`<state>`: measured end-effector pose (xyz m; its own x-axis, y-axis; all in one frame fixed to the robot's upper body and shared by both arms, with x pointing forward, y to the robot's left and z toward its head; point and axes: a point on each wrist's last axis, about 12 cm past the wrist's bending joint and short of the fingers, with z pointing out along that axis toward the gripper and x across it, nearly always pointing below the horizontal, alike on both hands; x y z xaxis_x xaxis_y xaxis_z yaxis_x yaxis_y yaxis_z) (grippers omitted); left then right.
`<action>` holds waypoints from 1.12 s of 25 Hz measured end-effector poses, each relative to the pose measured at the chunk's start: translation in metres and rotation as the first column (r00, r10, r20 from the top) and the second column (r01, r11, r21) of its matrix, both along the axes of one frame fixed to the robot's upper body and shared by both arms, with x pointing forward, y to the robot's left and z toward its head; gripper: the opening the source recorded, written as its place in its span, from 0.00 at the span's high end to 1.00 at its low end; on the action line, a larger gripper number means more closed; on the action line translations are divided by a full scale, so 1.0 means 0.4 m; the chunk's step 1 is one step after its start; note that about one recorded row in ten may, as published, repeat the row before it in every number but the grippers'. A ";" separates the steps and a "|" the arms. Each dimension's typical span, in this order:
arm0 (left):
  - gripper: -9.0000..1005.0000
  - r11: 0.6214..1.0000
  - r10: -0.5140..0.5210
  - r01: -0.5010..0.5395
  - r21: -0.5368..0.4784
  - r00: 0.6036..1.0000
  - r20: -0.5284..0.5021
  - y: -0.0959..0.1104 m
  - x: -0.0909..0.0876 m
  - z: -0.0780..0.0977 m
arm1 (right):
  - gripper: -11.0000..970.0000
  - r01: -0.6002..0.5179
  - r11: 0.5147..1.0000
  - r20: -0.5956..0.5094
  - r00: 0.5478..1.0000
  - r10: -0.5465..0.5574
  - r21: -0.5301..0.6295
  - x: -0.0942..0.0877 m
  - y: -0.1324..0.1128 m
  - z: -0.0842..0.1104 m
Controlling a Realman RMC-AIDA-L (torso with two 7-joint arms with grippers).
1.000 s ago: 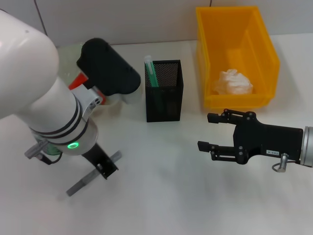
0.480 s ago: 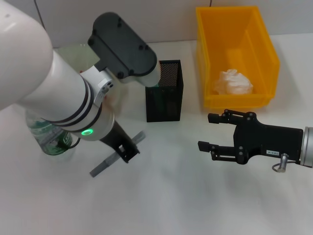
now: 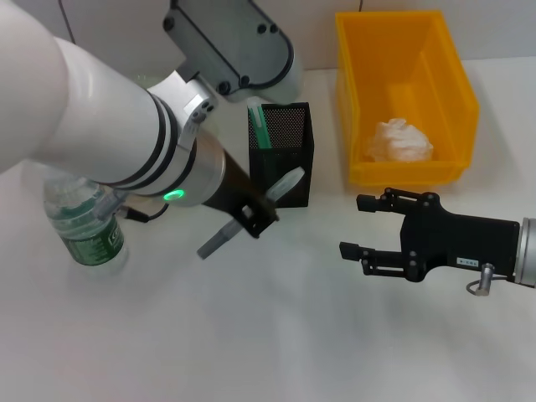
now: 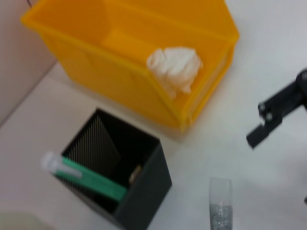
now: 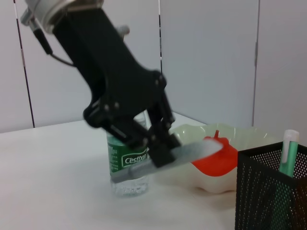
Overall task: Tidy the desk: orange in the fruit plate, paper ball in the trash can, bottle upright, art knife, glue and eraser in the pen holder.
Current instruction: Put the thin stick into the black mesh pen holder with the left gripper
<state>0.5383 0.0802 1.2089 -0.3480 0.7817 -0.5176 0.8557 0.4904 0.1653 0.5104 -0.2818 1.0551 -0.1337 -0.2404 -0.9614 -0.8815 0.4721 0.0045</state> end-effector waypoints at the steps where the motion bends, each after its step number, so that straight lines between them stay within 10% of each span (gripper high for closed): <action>1: 0.86 1.000 0.000 0.000 0.000 1.000 0.000 0.000 0.000 0.000 | 0.21 0.000 1.000 0.000 1.000 0.000 0.000 0.000 0.000 0.000; 28: 0.86 0.963 0.018 0.042 -0.267 0.976 0.218 -0.043 0.046 0.059 | 0.21 0.000 1.000 0.004 1.000 0.000 -0.003 -0.004 0.000 -0.003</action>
<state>0.5569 0.0629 1.2327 -0.1962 0.6069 -0.7702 0.8201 0.5321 0.2104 0.5087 -0.2819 1.0537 -0.1297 -0.2430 -0.9613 -0.8815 0.4721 -0.0004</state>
